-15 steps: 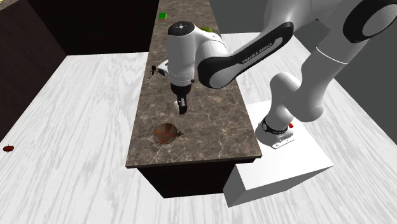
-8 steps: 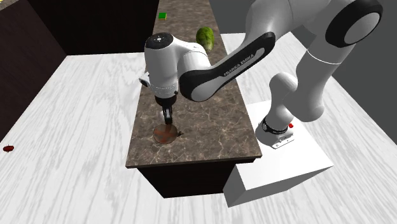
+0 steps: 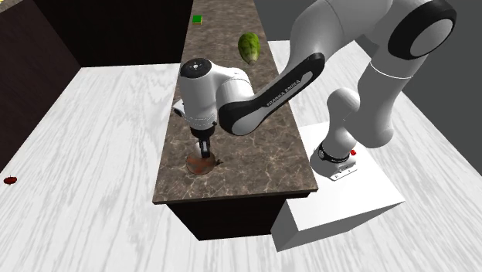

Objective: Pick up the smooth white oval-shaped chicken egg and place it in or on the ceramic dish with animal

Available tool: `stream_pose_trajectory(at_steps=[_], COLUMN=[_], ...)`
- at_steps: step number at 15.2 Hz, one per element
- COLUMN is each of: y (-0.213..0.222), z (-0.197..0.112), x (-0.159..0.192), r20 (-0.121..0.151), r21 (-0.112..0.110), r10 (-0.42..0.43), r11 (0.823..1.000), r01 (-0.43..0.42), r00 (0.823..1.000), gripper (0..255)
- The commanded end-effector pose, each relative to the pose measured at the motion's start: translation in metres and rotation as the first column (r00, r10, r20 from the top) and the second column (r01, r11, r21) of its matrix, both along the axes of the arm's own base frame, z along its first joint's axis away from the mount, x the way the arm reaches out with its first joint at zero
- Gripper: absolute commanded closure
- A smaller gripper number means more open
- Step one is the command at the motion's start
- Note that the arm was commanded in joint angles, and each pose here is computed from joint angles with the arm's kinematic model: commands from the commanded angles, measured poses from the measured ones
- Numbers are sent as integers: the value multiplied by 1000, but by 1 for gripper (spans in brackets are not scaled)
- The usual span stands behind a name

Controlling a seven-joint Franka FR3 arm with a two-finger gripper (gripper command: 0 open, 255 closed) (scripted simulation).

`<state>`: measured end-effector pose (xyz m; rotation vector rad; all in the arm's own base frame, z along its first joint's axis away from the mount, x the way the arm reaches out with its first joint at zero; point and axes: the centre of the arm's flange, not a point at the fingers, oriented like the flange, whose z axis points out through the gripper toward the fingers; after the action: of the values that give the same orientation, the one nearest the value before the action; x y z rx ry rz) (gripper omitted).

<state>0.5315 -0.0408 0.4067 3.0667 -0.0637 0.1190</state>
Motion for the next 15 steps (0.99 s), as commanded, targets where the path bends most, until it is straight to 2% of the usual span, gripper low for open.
stream_pose_trajectory(at_steps=[1, 3, 11, 12, 15], y=[-1, -1, -1, -1, -1], z=[-11, -24, -24, -24, -24], x=[0, 0, 0, 0, 0], r20=[1, 1, 1, 1, 1], r21=[0, 0, 0, 0, 0], r10=[0, 0, 0, 0, 0], r11=[1000, 1000, 1000, 1000, 1000], r01=[0, 0, 0, 0, 0], r00=[1000, 1000, 1000, 1000, 1000], gripper=[255, 255, 255, 0, 0])
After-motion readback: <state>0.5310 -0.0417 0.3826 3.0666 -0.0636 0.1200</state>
